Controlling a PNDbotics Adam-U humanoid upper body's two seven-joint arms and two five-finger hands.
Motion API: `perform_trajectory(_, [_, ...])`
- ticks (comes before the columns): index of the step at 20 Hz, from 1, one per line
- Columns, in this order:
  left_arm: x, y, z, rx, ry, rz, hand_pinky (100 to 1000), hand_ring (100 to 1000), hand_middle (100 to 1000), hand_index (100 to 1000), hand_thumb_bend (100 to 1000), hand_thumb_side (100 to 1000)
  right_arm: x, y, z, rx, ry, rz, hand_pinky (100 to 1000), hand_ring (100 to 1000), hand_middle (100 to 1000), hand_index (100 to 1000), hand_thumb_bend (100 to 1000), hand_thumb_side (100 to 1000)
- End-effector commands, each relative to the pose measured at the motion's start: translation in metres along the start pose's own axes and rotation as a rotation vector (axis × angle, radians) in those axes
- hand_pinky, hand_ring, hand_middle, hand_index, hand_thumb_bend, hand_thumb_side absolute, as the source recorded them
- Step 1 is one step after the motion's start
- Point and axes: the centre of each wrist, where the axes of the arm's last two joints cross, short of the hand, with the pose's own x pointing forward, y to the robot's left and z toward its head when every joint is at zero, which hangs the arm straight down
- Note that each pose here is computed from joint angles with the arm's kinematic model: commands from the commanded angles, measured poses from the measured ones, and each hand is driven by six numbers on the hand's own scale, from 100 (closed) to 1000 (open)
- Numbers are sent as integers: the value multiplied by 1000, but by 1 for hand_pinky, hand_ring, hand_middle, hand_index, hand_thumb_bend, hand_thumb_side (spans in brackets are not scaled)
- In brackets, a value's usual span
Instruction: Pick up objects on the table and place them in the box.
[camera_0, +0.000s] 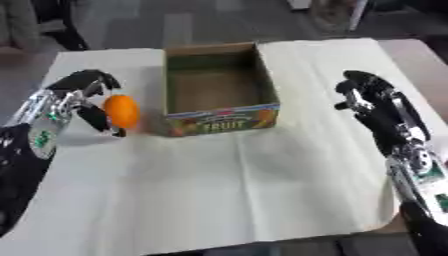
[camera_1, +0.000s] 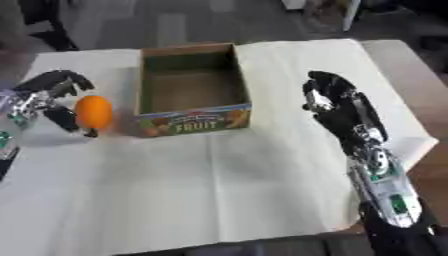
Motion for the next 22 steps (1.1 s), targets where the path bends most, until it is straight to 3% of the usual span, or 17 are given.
perform_trajectory(1, [-3,8,0,62,19,-5,643,589,594,723,738,134,7,-5,-4,8,-24,21,618,776,635,791,100,380])
perform_trajectory(4, [-2,2,-2,105,32,-10,596,504,508,634,662,129,7,-5,-4,7,-23,20,618,776,635,791,100,381])
perform_trajectory(6, [-2,0,-2,155,40,-8,563,439,439,563,537,126,7,-5,-4,7,-24,19,618,776,635,791,100,380])
perform_trajectory(7, [-2,1,-2,181,42,-1,542,392,389,514,430,131,7,-5,-4,6,-24,19,618,776,635,791,100,380])
perform_trajectory(9, [-1,4,-1,224,40,17,523,343,338,466,346,140,7,-6,-4,4,-23,20,618,776,635,791,100,381])
perform_trajectory(15, [15,43,11,318,-47,51,521,307,296,432,290,131,7,-6,-4,5,-22,18,619,776,634,791,100,378])
perform_trajectory(18, [34,72,19,395,-116,67,525,302,290,430,277,123,7,-5,-4,7,-20,18,619,776,634,791,100,380])
perform_trajectory(22, [60,93,19,456,-186,95,541,319,308,450,268,115,7,-2,-4,19,-21,13,619,776,634,791,100,380])
